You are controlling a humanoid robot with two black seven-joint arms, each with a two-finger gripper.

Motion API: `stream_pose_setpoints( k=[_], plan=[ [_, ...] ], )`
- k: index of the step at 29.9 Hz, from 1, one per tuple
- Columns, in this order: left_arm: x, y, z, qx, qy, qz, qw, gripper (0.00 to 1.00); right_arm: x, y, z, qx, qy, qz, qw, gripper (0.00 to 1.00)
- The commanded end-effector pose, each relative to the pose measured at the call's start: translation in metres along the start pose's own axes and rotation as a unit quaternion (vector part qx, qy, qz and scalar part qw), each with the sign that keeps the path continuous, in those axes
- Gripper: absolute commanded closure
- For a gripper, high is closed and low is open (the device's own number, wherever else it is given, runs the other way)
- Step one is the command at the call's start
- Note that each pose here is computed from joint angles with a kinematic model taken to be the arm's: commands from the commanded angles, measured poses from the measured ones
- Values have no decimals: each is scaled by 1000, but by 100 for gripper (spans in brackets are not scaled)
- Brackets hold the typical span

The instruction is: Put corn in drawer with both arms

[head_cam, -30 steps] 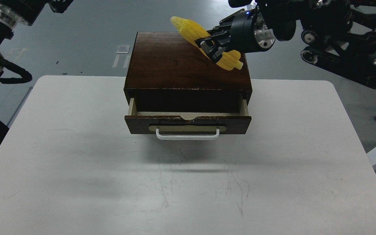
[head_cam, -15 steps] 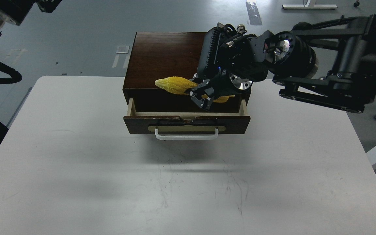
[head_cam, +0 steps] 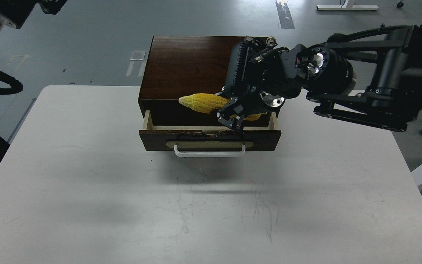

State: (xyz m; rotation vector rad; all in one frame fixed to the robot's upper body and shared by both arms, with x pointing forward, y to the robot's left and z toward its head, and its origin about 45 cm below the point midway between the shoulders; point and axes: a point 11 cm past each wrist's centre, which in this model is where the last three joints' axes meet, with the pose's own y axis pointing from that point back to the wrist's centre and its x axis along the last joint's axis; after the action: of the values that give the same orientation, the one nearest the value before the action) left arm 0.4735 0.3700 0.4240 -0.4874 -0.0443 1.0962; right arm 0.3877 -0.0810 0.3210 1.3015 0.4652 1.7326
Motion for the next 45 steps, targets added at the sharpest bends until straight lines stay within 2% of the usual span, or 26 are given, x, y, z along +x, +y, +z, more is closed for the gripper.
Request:
stream_pose_setpoints(
  k=[1, 9, 14, 18, 26, 30, 33, 38, 43, 45],
  plan=[
    [0, 0, 0, -1, 0, 0, 1000, 2, -2, -1, -2, 2, -3, -1, 1000, 55],
    [2, 1, 2, -3, -2, 2, 1000, 2, -1, -1, -2, 3, -4, 1, 1000, 53],
    [3, 2, 4, -3, -4, 4, 1000, 2, 0, -1, -2, 4, -4, 3, 1000, 46],
    [4, 2, 5, -5, -4, 4, 1000, 2, 0, -2, -3, 5, -5, 2, 1000, 45],
    [5, 3, 6, -4, -6, 6, 1000, 2, 0, 0, 1, 2, -16, 7, 1000, 29],
    [5, 3, 5, -3, -6, 6, 1000, 2, 15, 7, 7, -7, -21, 43, 999, 20],
    [6, 3, 6, -4, -6, 7, 1000, 2, 30, 28, 29, -24, -72, 90, 993, 1],
    [7, 4, 6, -5, -5, 8, 1000, 2, 33, 61, 54, -17, -207, 153, 966, 0],
    [12, 6, 4, -4, -6, 18, 1000, 2, 14, 96, 85, -34, -311, 195, 930, 0],
    [15, 5, 3, -7, -4, 23, 1000, 2, 2, 110, 102, -38, -378, 225, 897, 0]
  ],
)
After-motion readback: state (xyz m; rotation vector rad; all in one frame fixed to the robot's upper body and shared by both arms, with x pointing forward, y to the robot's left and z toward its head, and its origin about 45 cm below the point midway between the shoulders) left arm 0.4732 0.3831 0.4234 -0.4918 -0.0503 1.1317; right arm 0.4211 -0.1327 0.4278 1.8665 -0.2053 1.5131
